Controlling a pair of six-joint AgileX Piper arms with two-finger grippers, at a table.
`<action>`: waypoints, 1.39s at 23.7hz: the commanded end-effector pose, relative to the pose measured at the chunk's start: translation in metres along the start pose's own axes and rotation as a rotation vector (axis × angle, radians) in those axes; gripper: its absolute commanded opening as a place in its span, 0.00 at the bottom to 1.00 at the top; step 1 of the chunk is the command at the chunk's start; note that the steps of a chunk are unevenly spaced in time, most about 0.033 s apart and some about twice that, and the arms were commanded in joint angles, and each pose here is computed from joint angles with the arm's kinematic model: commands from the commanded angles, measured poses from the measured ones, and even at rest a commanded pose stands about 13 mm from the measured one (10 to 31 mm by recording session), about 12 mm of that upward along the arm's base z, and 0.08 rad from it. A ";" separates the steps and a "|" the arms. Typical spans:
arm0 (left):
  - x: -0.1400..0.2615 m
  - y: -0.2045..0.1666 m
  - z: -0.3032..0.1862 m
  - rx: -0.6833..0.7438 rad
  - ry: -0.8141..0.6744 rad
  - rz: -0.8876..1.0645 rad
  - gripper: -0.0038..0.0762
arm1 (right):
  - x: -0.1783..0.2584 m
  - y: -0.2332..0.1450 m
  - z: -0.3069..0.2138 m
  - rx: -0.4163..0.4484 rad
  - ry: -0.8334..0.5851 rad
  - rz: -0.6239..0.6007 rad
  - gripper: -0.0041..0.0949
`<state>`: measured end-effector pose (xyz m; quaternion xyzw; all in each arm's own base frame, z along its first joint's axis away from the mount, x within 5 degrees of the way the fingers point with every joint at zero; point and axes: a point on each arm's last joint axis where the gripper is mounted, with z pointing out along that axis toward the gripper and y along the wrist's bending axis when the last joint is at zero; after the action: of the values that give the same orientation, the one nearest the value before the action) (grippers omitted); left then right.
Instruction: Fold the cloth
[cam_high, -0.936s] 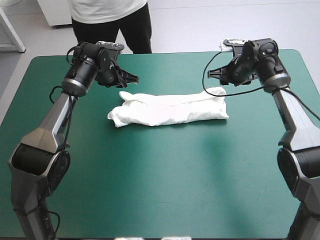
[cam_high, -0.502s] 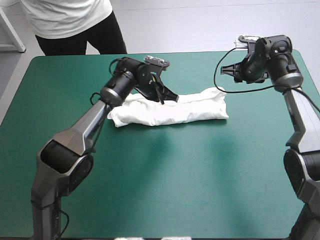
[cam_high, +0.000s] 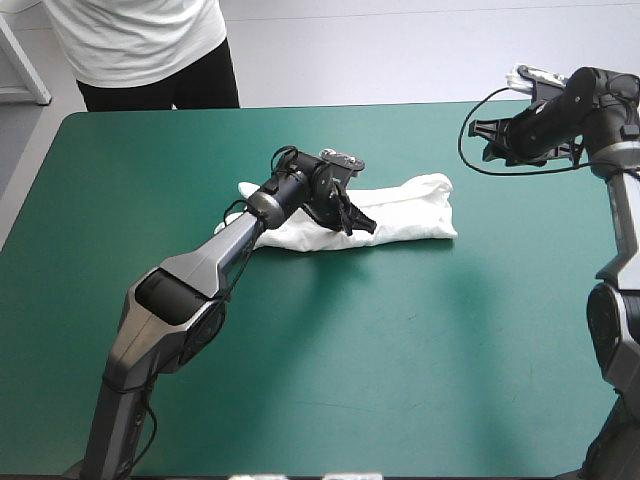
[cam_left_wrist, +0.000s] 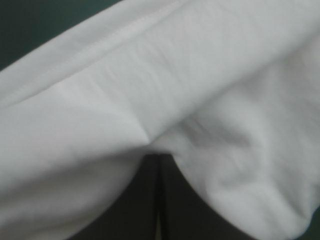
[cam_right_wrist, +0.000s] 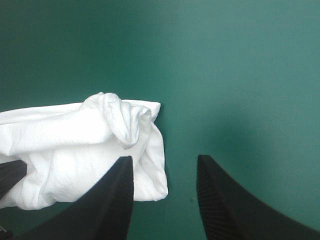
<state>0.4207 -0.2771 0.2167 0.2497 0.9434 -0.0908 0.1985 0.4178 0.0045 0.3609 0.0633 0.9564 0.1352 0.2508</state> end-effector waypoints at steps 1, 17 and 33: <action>-0.012 -0.004 -0.023 0.010 -0.091 0.001 0.04 | -0.005 0.007 -0.017 -0.076 -0.052 -0.030 0.43; -0.002 -0.006 -0.013 0.047 0.023 0.005 0.04 | 0.040 0.018 0.126 -0.200 0.273 -0.060 0.67; 0.001 -0.006 -0.013 0.047 0.054 0.006 0.04 | 0.036 0.052 0.111 -0.147 0.198 -0.122 0.03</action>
<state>0.4215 -0.2783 0.2128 0.2595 0.9434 -0.0951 0.1835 0.4514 0.0848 0.2168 -0.0105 0.9754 0.1902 0.1114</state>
